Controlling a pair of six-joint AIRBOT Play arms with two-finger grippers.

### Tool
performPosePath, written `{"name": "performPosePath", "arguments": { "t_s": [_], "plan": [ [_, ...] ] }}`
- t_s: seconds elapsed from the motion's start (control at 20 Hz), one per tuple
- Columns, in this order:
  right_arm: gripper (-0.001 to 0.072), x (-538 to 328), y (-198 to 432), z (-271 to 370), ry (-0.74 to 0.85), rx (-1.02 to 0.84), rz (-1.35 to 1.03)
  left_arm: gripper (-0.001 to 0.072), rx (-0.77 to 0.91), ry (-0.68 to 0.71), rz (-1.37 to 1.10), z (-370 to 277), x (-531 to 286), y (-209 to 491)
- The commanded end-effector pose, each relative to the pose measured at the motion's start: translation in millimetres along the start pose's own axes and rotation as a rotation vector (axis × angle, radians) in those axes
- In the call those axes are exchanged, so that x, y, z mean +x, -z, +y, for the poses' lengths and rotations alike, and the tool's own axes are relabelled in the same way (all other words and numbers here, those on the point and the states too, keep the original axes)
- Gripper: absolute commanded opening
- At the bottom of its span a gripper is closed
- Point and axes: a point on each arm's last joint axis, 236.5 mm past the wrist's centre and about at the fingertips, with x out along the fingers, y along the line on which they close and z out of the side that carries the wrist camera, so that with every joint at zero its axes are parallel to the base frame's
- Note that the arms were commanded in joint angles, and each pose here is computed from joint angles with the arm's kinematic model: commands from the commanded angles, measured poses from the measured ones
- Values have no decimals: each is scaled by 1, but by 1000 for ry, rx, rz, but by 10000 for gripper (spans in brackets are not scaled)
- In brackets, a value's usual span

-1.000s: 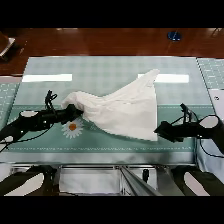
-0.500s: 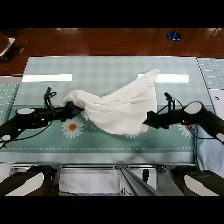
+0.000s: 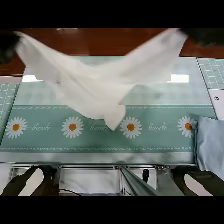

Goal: Fold the shirts.

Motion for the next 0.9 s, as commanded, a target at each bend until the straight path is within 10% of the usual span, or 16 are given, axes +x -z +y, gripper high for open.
{"name": "performPosePath", "arguments": {
  "t_s": [0.0, 0.4, 0.85],
  "plan": [
    [24, -113, -69, 71, 35, -232, -249, 14, 326, -3, -185, -110, -60, -73],
    [25, -239, -12, 41, 429, -275, -230, 15, 797, -560, -355, -163, -203, -86],
    [25, -210, 60, -17, 542, -109, 48, 15, 766, -591, -65, -95, -176, -39]
  ]
}}
